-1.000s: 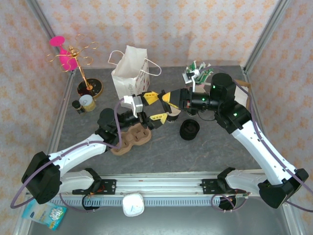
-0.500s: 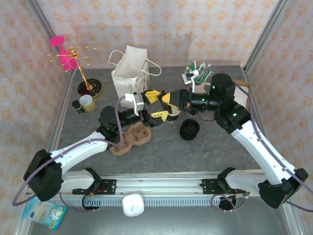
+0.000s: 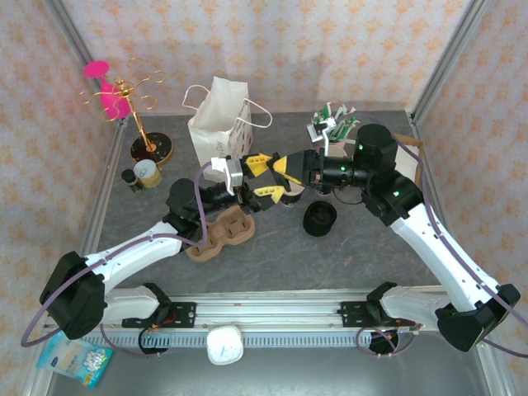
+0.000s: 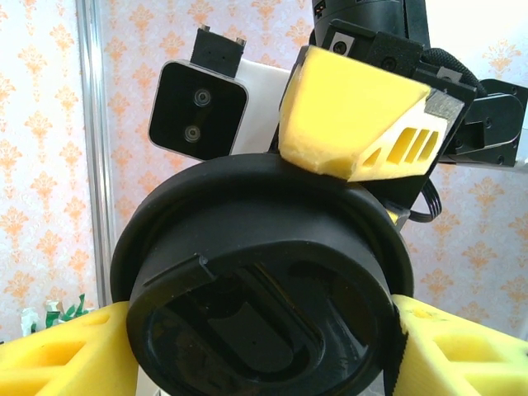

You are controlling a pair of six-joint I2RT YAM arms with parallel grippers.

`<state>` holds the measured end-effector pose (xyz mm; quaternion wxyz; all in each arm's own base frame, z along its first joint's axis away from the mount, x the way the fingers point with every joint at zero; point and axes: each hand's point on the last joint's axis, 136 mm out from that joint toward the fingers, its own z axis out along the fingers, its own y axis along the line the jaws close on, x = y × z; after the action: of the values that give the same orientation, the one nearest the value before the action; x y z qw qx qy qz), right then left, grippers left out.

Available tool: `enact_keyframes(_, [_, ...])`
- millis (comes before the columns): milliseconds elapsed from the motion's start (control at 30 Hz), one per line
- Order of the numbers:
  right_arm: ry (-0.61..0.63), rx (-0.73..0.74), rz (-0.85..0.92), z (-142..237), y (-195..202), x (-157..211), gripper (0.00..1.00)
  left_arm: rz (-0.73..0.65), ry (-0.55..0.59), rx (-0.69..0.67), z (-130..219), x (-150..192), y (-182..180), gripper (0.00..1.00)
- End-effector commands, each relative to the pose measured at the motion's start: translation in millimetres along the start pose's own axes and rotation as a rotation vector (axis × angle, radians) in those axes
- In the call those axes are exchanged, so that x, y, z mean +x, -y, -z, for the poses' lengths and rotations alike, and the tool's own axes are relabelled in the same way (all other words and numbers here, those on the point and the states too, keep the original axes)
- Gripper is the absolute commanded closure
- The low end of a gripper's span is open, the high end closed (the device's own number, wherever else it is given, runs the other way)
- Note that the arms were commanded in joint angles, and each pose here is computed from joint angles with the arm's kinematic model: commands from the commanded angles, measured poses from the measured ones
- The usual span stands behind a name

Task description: Pack the takeout coffee

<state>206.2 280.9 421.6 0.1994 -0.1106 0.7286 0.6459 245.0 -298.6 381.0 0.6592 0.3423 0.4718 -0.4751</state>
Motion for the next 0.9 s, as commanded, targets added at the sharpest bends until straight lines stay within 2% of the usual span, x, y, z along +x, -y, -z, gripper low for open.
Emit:
enact_keyframes(0, [0.025, -0.014, 0.062, 7.2, -11.9, -3.1, 0.71, -0.052, 0.035, 0.021, 1.7, -18.5, 6.2, 0.35])
enact_keyframes(133, [0.046, 0.013, 0.072, 10.3, -9.4, -7.8, 0.59, -0.041, 0.000, -0.029, 3.5, -13.8, -0.6, 0.35])
enact_keyframes(267, [0.125, 0.110, 0.103, 21.2, -2.1, -23.1, 0.43, 0.003, -0.067, -0.124, 6.5, -3.8, -15.7, 0.36])
enact_keyframes(467, [0.223, 0.408, 0.110, 39.5, 46.1, -46.6, 0.25, 0.160, -0.258, -0.352, 6.8, 24.9, -45.0, 0.39])
enact_keyframes(567, [0.271, 0.544, 0.121, 52.5, 70.5, -56.4, 0.20, 0.251, -0.387, -0.501, 9.6, 45.6, -61.0, 0.40])
enact_keyframes(667, [0.314, 0.647, 0.096, 69.1, 95.1, -63.9, 0.17, 0.327, -0.492, -0.594, 9.6, 62.7, -66.8, 0.40])
enact_keyframes(867, [0.380, 0.722, 0.025, 101.8, 133.8, -72.0, 0.14, 0.398, -0.710, -0.763, 12.0, 98.7, -77.3, 0.41])
